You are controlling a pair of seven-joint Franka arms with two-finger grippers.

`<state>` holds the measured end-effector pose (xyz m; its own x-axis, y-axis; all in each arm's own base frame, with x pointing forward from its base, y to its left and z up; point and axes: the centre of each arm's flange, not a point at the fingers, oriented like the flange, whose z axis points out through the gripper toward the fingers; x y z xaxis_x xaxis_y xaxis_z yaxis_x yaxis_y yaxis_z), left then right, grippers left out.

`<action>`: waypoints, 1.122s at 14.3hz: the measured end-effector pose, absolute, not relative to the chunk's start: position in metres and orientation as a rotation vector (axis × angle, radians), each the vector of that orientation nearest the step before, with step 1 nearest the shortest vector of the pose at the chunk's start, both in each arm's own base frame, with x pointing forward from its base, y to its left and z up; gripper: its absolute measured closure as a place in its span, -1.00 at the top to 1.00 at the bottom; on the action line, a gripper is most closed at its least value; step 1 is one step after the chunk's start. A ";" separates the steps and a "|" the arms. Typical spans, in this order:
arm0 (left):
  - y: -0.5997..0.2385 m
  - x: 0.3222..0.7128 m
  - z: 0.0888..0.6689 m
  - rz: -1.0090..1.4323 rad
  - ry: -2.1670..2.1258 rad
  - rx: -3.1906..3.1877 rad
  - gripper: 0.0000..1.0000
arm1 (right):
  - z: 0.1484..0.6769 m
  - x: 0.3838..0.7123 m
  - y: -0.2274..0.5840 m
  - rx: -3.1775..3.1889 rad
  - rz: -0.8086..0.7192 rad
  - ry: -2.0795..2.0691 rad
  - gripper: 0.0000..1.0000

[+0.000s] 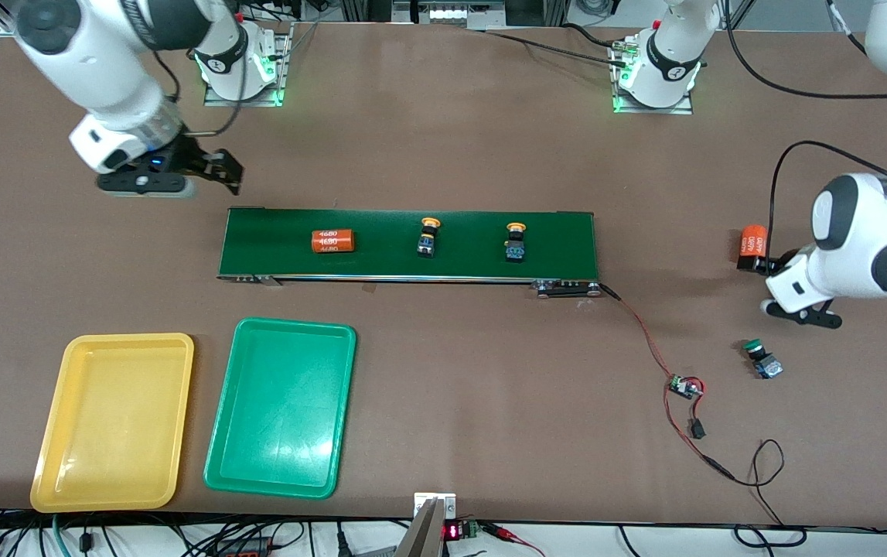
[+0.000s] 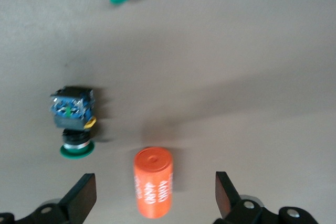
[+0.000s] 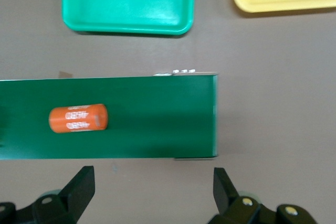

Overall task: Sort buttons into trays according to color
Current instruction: 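Grasp the second orange battery with the left gripper while the right gripper reaches the conveyor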

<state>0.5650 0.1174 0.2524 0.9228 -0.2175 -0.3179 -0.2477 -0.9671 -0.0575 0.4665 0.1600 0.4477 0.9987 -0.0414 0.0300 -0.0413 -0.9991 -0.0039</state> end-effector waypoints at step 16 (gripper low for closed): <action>0.141 0.488 0.162 0.343 0.621 -3.006 0.33 | 0.377 0.468 0.229 -3.099 0.008 0.147 1.00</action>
<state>0.4885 0.1414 0.1620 0.8945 -0.3855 -0.2265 -0.3972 -0.9177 -0.0067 0.4679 0.2292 0.3770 0.9955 -0.0947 -0.0072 -0.0949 -0.9947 -0.0388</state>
